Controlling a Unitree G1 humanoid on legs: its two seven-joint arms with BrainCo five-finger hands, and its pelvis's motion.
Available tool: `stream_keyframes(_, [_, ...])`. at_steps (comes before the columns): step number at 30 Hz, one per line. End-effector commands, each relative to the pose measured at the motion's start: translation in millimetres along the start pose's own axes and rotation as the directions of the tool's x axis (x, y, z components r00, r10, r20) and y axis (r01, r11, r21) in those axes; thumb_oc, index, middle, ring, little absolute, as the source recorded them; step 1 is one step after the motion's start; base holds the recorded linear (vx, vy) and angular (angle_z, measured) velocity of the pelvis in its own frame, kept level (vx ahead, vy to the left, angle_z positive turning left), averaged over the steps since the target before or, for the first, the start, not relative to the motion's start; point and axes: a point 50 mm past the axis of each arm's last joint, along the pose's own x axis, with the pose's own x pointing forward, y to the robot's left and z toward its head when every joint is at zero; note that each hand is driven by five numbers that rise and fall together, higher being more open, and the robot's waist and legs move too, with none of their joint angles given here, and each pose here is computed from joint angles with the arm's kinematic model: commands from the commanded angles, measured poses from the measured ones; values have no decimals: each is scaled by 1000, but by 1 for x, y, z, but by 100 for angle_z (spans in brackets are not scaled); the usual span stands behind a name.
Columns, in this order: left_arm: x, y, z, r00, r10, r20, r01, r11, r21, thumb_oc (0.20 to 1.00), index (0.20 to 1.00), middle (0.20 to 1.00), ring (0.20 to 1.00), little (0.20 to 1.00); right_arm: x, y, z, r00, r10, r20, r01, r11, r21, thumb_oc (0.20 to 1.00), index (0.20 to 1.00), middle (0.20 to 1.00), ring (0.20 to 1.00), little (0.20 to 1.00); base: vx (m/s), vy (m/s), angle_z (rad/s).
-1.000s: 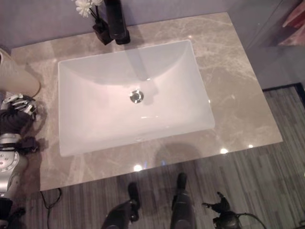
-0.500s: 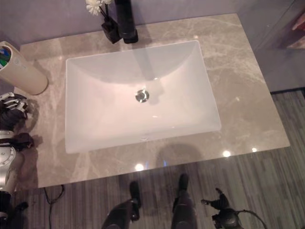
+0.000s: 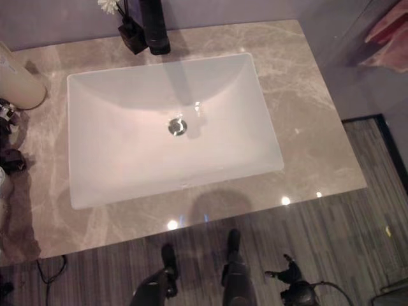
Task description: Put brush and paste in cup on sink, flatten towel.
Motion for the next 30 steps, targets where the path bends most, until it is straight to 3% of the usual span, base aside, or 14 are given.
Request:
stream_keyframes(1, [14, 9, 24, 995, 38, 88, -40, 999, 18, 200, 200, 200, 200, 200, 4, -16, 15, 996, -47, 70, 47, 999, 4, 1000, 1000, 1000, 1000, 1000, 14, -4, -8])
stream_keyframes(13, [27, -8, 36, 994, 43, 103, -43, 999, 2, 200, 200, 200, 200, 200, 3, -12, 22, 994, -26, 105, 28, 1000, -11, 1000, 1000, 1000, 1000, 1000, 2, 1, -2])
stream_keyframes(23, [54, -5, 63, 988, 105, 117, -109, 994, 26, 200, 200, 200, 200, 200, 2, -7, 18, 995, -7, 98, 10, 1000, -28, 1000, 1000, 1000, 1000, 1000, 6, -2, -5])
stream_keyframes(30, [54, -9, 61, 988, 106, 115, -111, 993, 33, 200, 200, 200, 200, 200, 0, -3, 11, 997, 1, 75, 1, 1000, -21, 1000, 1000, 1000, 1000, 1000, -20, -18, -8])
